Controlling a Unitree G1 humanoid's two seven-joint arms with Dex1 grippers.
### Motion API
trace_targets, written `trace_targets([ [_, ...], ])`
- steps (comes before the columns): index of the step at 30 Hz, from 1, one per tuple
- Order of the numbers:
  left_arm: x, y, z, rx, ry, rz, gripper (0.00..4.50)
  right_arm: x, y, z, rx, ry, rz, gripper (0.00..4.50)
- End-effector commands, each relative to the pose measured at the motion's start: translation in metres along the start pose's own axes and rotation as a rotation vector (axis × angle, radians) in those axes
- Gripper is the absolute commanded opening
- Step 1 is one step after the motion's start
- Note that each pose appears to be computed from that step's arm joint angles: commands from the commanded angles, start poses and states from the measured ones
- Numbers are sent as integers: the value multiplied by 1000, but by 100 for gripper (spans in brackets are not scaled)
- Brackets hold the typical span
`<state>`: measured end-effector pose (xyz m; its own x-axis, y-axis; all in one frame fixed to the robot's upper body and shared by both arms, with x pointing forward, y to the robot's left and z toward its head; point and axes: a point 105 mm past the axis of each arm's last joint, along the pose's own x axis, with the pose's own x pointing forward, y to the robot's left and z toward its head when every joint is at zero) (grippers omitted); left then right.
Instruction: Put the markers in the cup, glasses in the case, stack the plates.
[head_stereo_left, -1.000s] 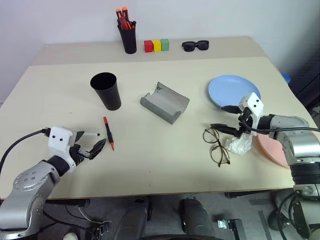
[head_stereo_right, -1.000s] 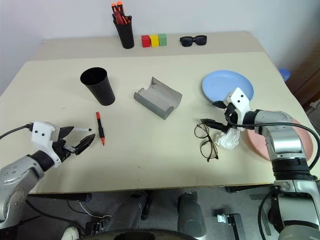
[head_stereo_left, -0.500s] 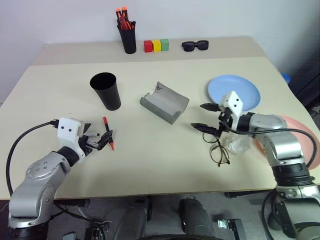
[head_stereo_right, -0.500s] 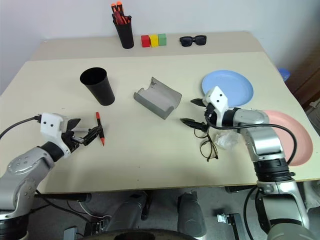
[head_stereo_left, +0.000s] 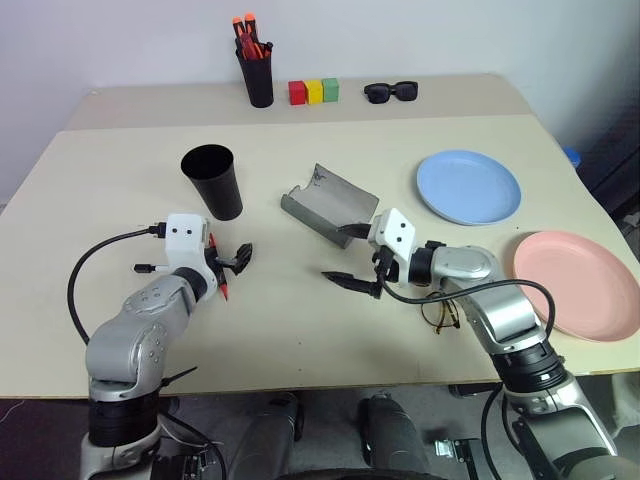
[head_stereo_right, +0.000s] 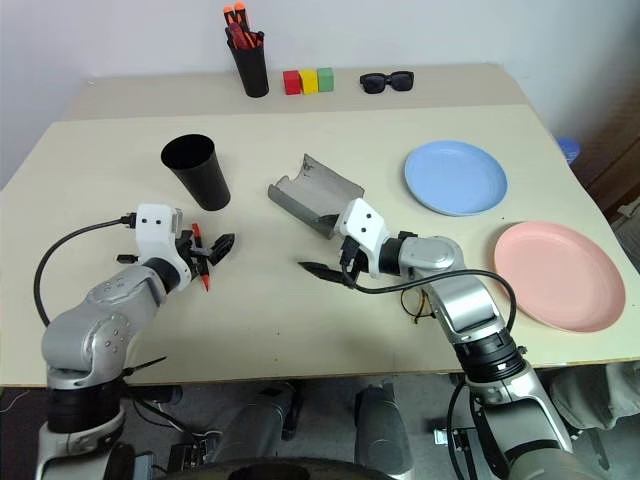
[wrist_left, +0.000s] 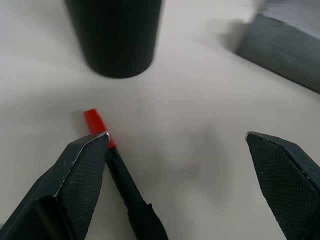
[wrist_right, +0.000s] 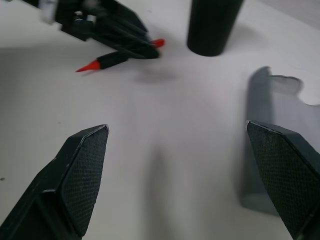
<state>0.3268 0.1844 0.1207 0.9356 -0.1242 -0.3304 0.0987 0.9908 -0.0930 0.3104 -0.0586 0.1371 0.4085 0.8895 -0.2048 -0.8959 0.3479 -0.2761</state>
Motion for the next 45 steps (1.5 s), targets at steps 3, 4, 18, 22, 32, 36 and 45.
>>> trace_targets([
  [3, -6, 15, 13, -67, 39, 187, 450, 0, 7, 7, -51, -32, 43, 449],
  [4, -6, 18, 13, -69, 63, 223, 450, -2, 9, 6, -54, -29, 60, 449],
  [18, -4, 5, 1, -175, 225, 269, 450, -18, 21, 8, -80, 0, 204, 449],
  [22, -1, -4, 1, -182, 225, 239, 450, -21, 20, 7, -88, 6, 200, 449],
  [32, -1, -21, -18, -215, 279, 262, 367, -26, 19, 10, -92, 15, 228, 450],
  [36, -3, -20, -20, -222, 286, 289, 174, -27, 17, 8, -90, 21, 233, 450],
  [45, -4, -24, -2, -186, 213, 226, 3, -28, 13, 8, -90, 19, 217, 450],
])
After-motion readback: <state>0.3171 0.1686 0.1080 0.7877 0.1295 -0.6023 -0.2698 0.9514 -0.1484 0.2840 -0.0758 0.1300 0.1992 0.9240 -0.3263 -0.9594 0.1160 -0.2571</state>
